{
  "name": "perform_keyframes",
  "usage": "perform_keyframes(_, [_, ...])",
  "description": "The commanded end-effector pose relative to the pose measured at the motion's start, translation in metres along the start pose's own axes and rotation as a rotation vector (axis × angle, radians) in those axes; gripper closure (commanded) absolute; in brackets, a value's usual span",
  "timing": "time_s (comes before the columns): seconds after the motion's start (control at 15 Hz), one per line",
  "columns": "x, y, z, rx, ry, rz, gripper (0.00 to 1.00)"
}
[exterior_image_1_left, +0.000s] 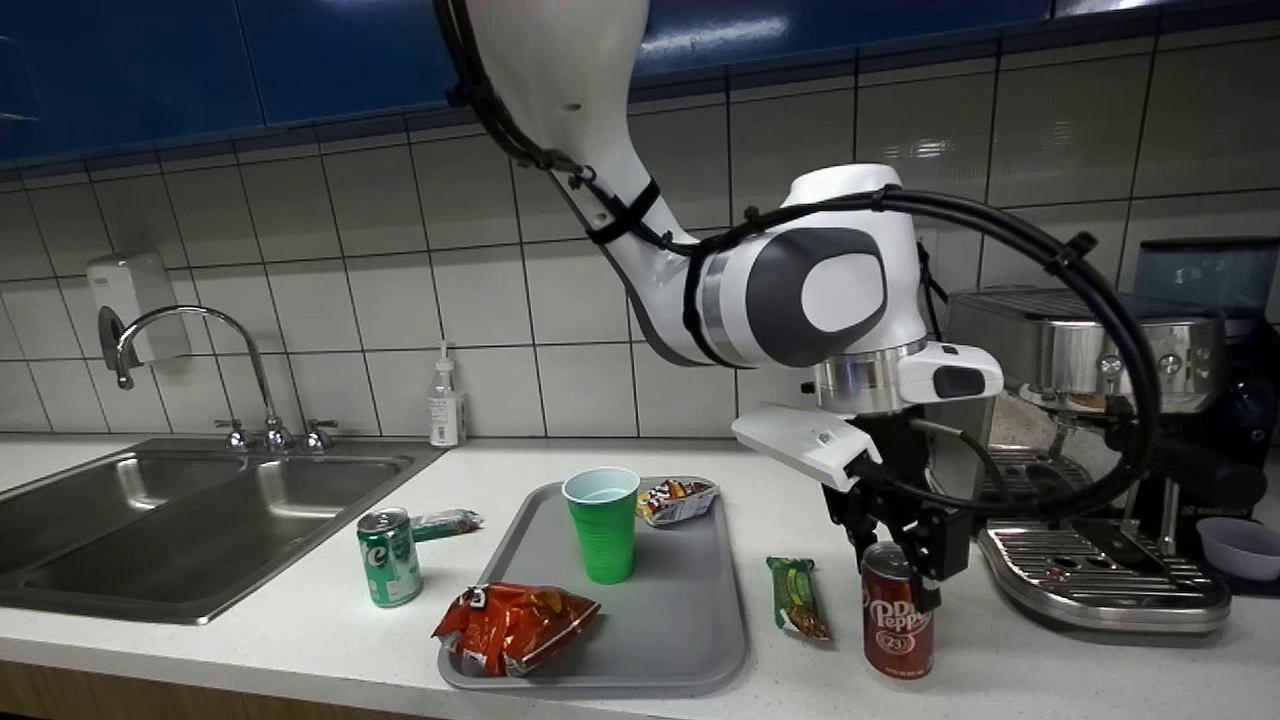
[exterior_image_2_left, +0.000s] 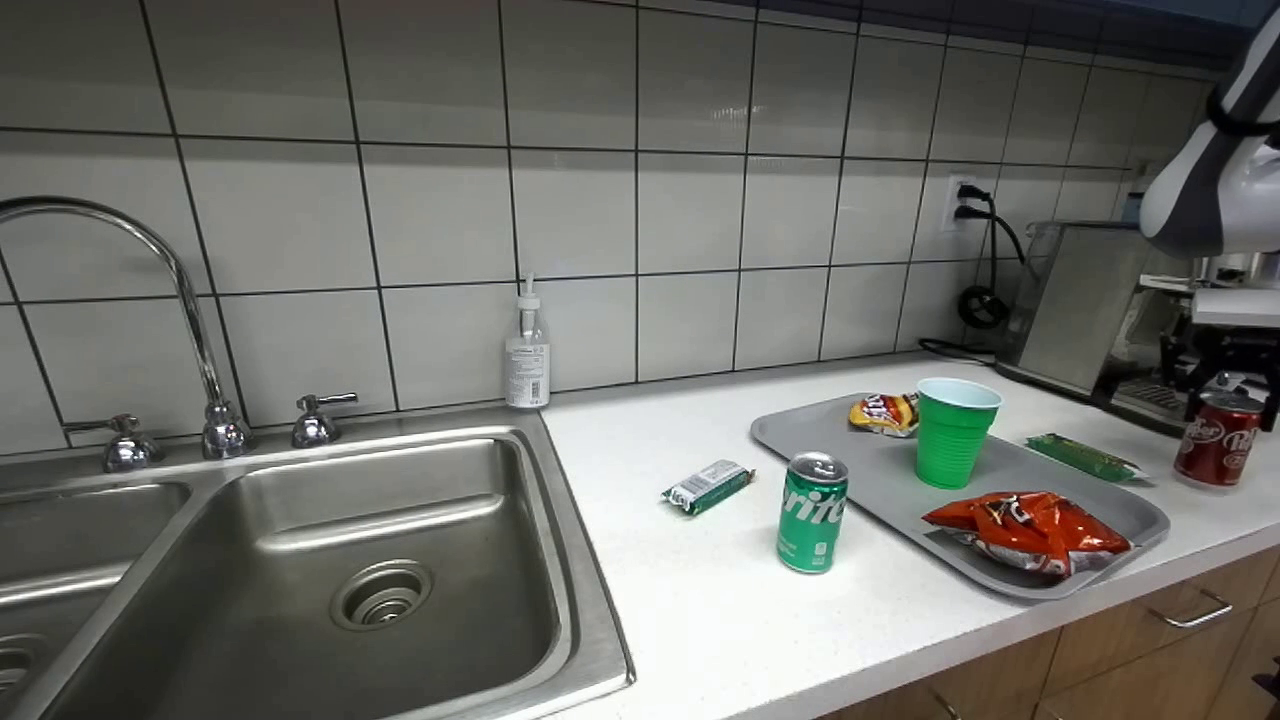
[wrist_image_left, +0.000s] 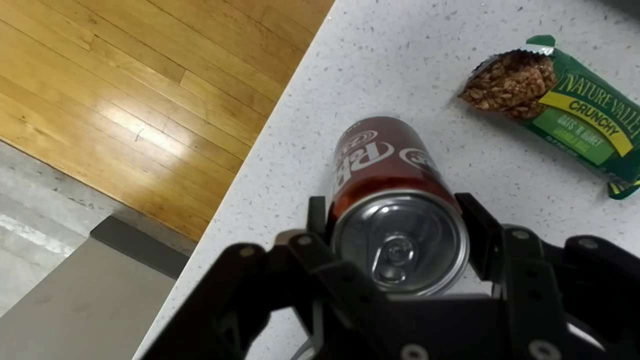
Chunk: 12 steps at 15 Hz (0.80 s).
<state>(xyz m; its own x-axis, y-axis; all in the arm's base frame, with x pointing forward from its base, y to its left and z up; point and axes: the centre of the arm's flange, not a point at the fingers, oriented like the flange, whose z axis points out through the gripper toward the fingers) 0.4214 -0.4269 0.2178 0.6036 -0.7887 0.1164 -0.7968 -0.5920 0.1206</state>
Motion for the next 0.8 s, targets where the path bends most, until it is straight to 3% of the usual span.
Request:
perform_keyframes(0.0, [0.010, -0.001, 0.001, 0.019, -0.015, 0.009, 0.60])
perform_keyframes(0.27, [0.006, -0.002, 0.005, 0.024, -0.031, 0.007, 0.60])
perform_keyframes(0.33, [0.005, -0.002, 0.004, 0.022, -0.031, 0.006, 0.51])
perform_keyframes(0.4, [0.004, -0.003, 0.002, 0.024, -0.033, 0.003, 0.11])
perform_keyframes(0.6, [0.002, -0.005, -0.011, 0.023, -0.023, -0.021, 0.00])
perform_keyframes(0.73, [0.000, -0.008, -0.024, 0.025, -0.014, -0.042, 0.00])
